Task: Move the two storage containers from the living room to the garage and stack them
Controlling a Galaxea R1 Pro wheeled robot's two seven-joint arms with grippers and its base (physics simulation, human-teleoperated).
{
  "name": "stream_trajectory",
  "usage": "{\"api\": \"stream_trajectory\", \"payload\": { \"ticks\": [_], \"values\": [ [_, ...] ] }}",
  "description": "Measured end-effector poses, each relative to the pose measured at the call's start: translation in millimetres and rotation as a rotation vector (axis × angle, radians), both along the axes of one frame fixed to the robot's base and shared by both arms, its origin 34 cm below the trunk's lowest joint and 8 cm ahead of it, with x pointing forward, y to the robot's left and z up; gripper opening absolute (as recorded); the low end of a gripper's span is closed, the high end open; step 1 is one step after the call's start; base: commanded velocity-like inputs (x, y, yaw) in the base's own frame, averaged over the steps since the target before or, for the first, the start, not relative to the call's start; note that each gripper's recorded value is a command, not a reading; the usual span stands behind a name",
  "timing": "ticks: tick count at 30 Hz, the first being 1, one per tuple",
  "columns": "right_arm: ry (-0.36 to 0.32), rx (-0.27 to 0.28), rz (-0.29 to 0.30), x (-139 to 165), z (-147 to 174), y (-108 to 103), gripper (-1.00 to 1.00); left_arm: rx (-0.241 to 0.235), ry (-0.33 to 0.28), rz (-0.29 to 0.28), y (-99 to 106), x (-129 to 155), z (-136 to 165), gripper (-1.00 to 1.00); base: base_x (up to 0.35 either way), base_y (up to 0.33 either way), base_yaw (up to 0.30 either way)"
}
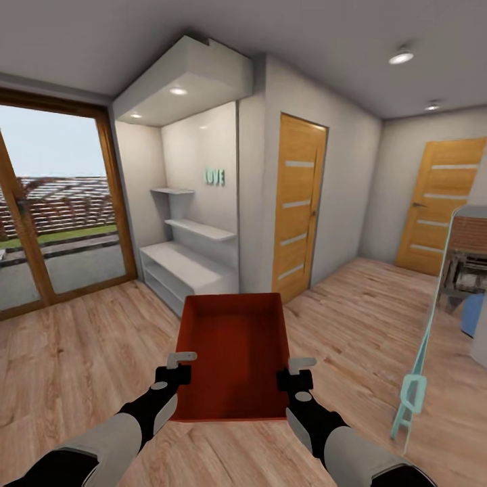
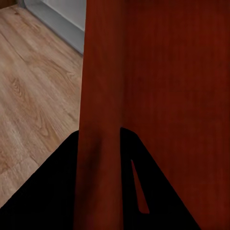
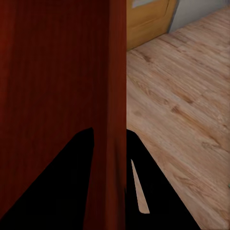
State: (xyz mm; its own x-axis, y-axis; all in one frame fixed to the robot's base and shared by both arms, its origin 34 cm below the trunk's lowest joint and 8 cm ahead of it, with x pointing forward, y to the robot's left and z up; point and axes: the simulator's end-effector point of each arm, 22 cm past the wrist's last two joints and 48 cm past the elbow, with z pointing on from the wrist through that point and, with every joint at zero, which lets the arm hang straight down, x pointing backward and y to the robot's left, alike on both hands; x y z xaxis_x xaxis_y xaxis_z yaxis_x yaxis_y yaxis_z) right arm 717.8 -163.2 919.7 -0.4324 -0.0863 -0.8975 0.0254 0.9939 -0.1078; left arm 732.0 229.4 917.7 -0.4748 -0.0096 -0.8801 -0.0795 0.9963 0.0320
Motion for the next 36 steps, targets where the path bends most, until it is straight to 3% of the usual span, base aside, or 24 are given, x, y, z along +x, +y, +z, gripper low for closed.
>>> {"api": "stream_trajectory", "payload": {
  "ticks": [9,36],
  "values": [
    [0.001,-0.002,-0.001,-0.2,0.0,0.8,-1.0,0.0,0.002,-0.001,0.8,-0.1,-0.3,-1.0,0.321,0.0,-0.041],
    [0.003,-0.003,-0.001,-0.1,0.1,0.5,-1.0,0.0,0.003,0.0,0.7,-0.2,-0.6,-1.0,0.321,0.061,-0.265]
  ]
}}
